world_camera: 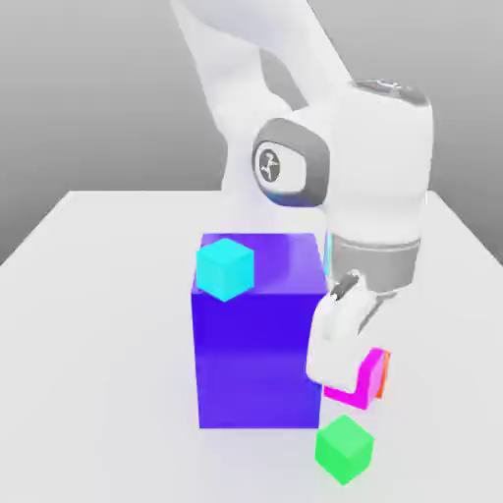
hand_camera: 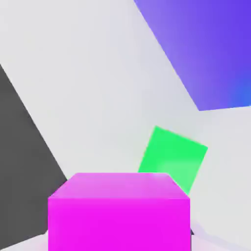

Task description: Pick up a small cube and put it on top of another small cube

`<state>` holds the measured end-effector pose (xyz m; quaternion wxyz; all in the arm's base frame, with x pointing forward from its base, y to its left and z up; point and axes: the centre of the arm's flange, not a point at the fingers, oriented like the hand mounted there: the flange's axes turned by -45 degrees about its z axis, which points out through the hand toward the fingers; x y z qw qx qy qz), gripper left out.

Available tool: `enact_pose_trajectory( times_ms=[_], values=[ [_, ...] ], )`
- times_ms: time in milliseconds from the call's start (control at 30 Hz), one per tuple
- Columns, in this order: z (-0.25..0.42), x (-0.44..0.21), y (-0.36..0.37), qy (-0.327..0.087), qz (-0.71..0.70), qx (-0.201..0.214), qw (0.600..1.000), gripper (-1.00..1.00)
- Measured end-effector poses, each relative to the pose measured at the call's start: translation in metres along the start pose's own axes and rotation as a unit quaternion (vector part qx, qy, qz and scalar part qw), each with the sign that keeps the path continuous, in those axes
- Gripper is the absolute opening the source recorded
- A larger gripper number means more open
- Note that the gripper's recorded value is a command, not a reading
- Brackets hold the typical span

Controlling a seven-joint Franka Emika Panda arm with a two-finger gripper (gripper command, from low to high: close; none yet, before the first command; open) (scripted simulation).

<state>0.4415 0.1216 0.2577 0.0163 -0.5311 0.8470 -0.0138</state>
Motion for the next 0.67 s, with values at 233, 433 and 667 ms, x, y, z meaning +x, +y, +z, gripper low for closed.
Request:
enact_pose_trajectory(
  times_ms=[233,433,667],
  values=[
    [0.032,0.006,0.004,0.000,-0.002,-0.021,1.000,-1.00],
    [0.056,0.006,0.005,-0.001,-0.002,-0.022,1.000,-1.00],
    [0.080,0.008,0.007,0.005,-0.003,-0.020,1.000,1.00]
  ],
)
